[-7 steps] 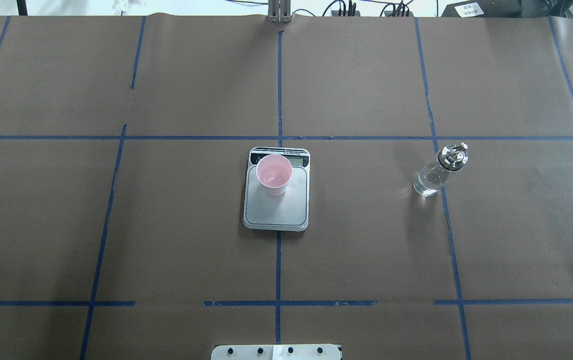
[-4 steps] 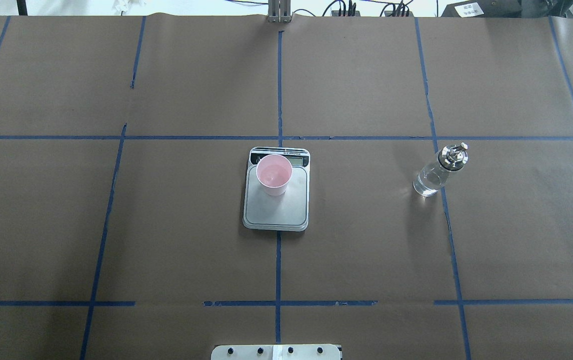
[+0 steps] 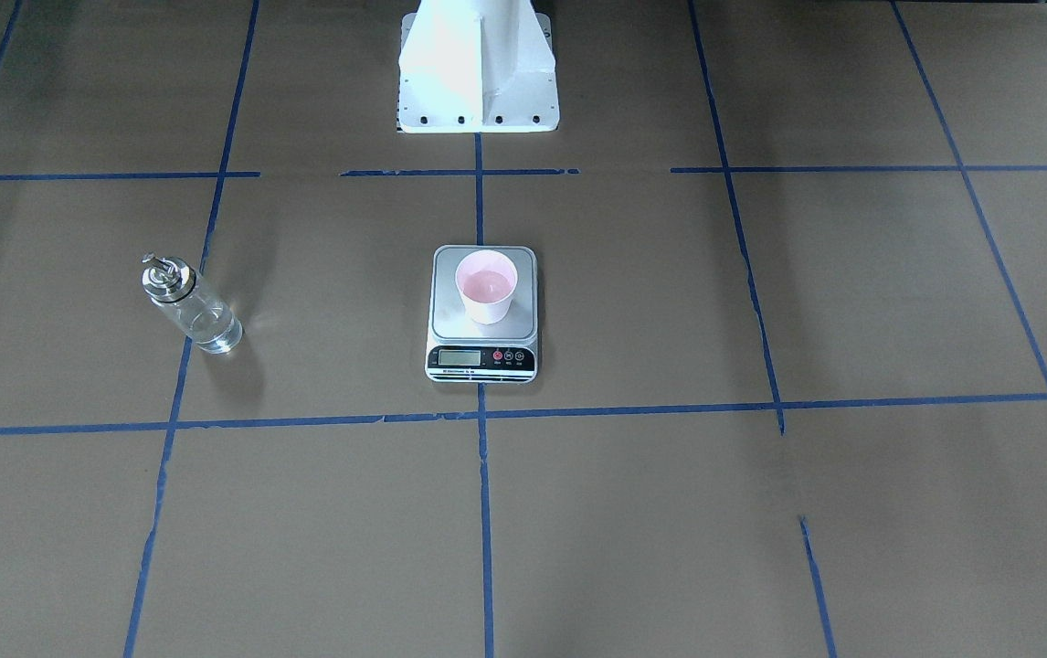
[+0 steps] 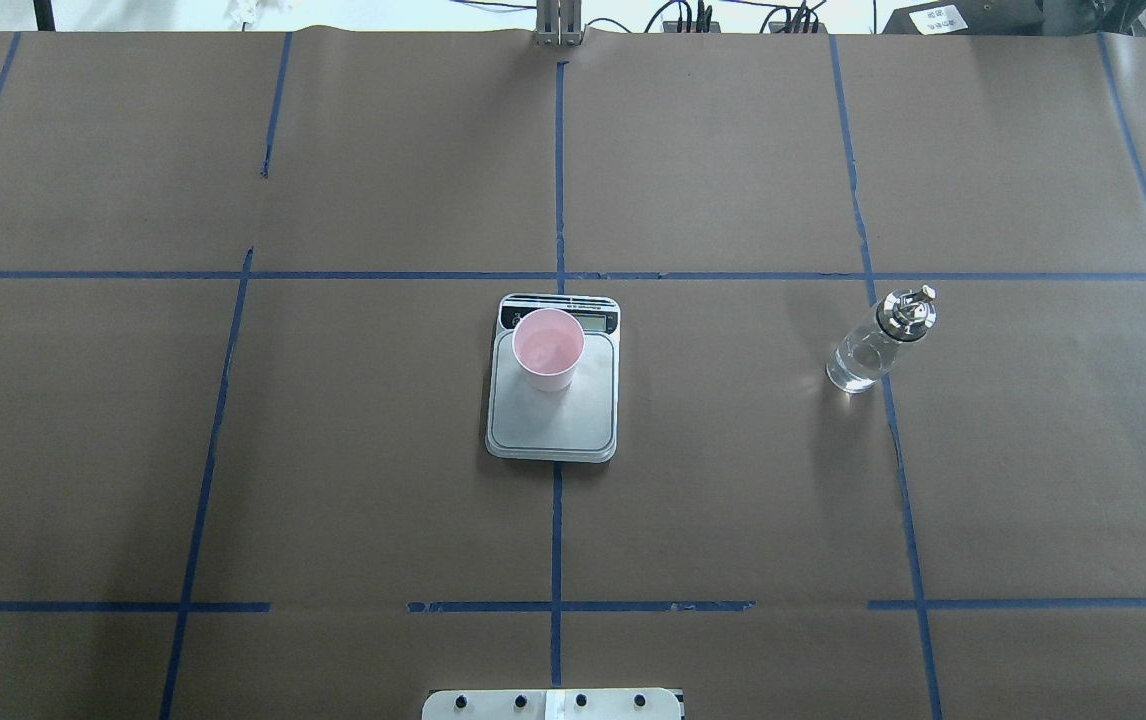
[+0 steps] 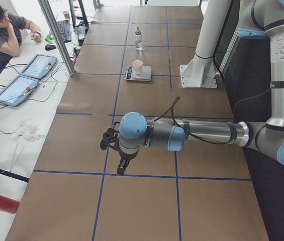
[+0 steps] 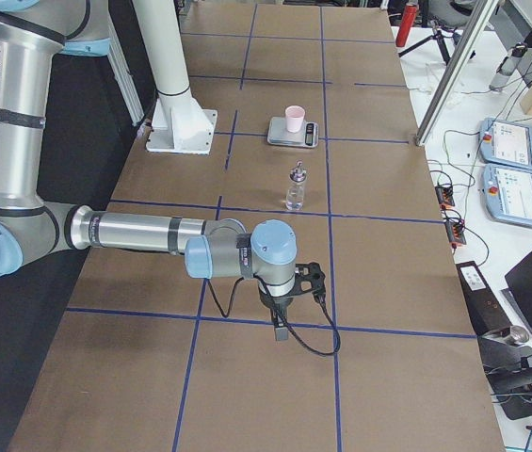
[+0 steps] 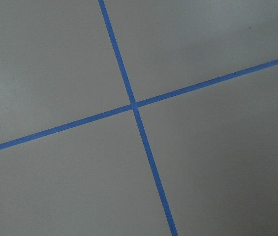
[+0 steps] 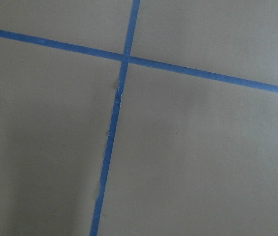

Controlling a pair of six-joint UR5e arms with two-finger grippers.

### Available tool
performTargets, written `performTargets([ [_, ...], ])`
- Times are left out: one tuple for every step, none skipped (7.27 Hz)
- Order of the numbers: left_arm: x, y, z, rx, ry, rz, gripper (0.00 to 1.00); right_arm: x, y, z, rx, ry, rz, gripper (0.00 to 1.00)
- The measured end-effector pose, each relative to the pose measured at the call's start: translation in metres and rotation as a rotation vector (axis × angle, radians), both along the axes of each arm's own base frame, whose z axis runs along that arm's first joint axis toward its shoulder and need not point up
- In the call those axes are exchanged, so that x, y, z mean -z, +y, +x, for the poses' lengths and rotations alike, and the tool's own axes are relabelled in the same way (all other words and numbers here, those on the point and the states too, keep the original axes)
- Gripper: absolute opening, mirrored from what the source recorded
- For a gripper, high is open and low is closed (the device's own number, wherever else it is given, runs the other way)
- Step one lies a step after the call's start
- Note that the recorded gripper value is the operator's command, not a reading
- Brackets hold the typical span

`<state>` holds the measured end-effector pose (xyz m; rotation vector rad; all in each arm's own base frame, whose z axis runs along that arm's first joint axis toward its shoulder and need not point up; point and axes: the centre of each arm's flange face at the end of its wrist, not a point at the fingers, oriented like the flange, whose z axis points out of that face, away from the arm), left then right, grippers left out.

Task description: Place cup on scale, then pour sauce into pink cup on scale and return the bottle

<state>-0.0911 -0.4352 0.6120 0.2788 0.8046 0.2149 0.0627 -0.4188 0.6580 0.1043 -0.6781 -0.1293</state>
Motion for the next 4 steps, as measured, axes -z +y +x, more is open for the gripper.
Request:
performTargets([
  [0.0,0.0,0.0,0.0,0.0,-0.002,1.0,0.009,-0.007,-0.003,0.004,-0.012,-0.044,1.0],
  [-0.001,0.0,0.0,0.0,0.0,-0.004,1.0,0.02,-0.015,-0.006,0.011,-0.016,-0.087,1.0],
  [-0.002,0.0,0.0,0.0,0.0,-0.007,1.0,0.023,-0.017,-0.008,0.016,-0.019,-0.114,1.0],
  [-0.009,0.001,0.0,0.0,0.003,-0.02,1.0,0.023,-0.016,-0.008,0.017,-0.019,-0.128,1.0],
])
